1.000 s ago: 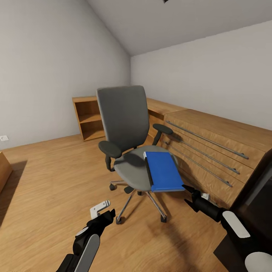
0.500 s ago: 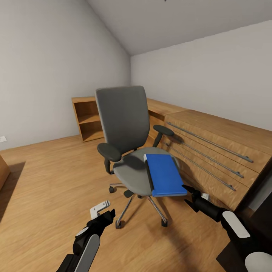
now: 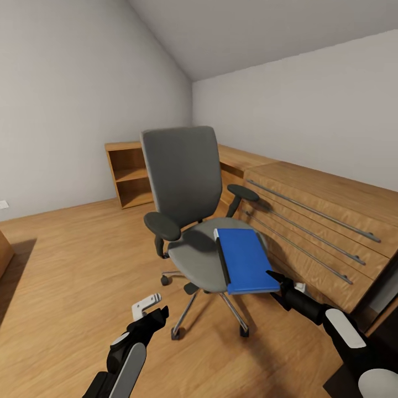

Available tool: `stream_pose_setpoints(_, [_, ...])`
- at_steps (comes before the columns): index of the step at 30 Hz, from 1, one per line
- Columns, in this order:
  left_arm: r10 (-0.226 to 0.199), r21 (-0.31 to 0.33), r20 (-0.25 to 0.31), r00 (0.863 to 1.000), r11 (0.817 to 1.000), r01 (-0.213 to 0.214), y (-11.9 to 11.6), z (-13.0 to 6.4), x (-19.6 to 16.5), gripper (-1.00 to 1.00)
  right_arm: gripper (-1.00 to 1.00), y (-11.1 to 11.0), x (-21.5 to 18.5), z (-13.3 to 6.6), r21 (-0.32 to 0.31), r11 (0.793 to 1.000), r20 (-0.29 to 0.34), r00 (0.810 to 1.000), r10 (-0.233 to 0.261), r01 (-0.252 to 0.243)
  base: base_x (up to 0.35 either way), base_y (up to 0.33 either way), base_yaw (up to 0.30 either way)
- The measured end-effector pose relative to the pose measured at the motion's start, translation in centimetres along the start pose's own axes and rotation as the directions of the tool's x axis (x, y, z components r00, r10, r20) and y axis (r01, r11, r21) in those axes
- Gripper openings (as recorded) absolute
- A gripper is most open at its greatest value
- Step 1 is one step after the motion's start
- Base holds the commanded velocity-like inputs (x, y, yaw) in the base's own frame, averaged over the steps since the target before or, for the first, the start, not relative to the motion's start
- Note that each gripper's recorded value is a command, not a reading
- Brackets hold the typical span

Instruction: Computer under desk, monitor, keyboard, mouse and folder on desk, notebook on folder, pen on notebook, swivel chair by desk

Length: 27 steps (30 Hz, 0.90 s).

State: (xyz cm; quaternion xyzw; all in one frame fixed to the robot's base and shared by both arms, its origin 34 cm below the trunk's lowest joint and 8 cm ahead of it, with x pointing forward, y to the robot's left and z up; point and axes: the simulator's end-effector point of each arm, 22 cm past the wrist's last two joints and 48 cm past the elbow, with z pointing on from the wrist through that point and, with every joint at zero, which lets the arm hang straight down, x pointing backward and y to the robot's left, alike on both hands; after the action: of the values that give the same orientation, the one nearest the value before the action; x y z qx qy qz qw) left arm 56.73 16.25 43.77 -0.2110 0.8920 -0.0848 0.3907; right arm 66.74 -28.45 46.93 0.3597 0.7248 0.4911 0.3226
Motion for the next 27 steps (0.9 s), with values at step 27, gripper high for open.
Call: stream_pose_setpoints(27, [0.0,-0.001,-0.002,1.0,1.0,0.0,0.04,0.03,0.07,1.0,1.0,0.01,0.2,0.1,0.0,1.0,-0.004,1.0,-0.002,0.002,0.002,0.001,0.0])
